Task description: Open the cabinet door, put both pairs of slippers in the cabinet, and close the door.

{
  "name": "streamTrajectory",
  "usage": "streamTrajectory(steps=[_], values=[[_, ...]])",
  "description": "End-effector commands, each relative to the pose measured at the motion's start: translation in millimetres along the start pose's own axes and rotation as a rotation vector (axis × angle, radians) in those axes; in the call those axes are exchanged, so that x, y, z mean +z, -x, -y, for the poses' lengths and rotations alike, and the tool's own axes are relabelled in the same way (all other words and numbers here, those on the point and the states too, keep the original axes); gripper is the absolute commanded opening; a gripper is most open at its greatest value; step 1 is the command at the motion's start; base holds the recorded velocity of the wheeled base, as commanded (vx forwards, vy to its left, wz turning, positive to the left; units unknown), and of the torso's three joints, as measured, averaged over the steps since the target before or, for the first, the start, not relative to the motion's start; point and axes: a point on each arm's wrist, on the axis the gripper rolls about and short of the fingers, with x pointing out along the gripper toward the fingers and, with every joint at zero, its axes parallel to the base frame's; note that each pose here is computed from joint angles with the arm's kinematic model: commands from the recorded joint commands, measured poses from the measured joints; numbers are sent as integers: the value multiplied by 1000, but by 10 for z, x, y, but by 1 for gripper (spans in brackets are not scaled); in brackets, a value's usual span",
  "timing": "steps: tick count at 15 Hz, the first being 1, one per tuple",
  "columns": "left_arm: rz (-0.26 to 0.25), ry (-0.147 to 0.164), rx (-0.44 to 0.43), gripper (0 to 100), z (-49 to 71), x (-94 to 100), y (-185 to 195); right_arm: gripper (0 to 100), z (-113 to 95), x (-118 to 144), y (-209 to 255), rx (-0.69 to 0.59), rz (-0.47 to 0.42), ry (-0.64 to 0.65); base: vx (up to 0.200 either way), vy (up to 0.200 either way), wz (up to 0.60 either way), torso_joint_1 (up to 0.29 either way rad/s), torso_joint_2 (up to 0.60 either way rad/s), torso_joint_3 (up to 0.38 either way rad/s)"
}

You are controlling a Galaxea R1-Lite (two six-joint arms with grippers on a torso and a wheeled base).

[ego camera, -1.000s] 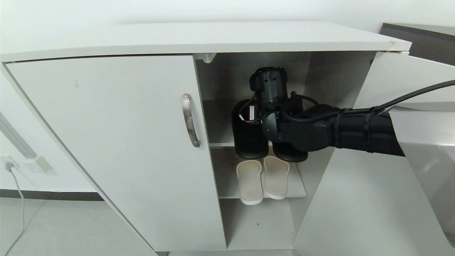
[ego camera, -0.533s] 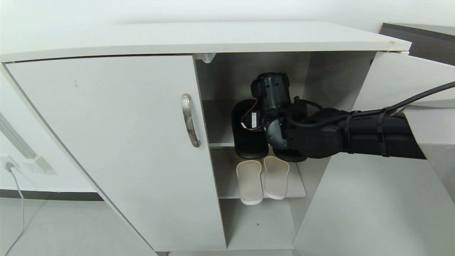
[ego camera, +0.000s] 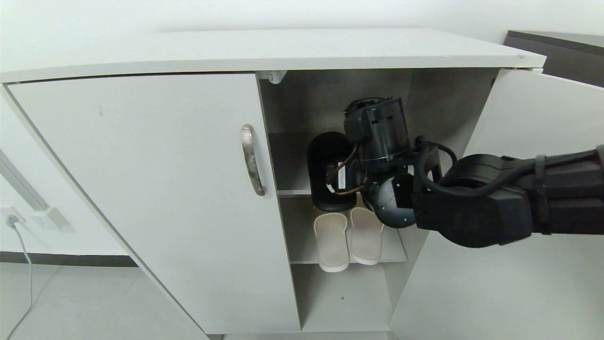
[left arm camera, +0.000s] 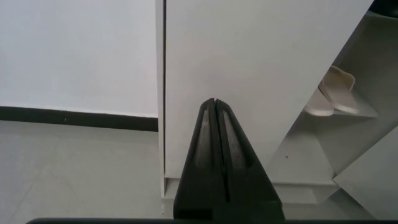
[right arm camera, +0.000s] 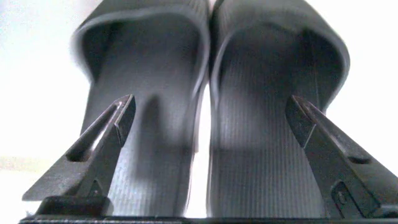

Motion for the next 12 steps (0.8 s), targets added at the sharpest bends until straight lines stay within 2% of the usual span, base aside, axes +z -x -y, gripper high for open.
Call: streamTrajectory(steps=[1,4,6,9,10,12], values=[[0,0,0,0,0,0,0,100,80,27,383,71,21,-12,0,0,0,0,0,0],[0,0,0,0,0,0,0,100,150,-204,638,140,16,-2,0,0,0,0,0,0],[0,0,0,0,0,0,0,100,212,-399,781,232,18,7,0,0,0,0,0,0],[0,0,0,0,0,0,0,100,272,-660,820,300,12,34,0,0,0,0,0,0],[-1,0,1,0,0,0,-1,0,275,-685,821,316,17,42,0,0,0,0,0,0],[0,0,0,0,0,0,0,0,265,-712,809,322,18,49,0,0,0,0,0,0]])
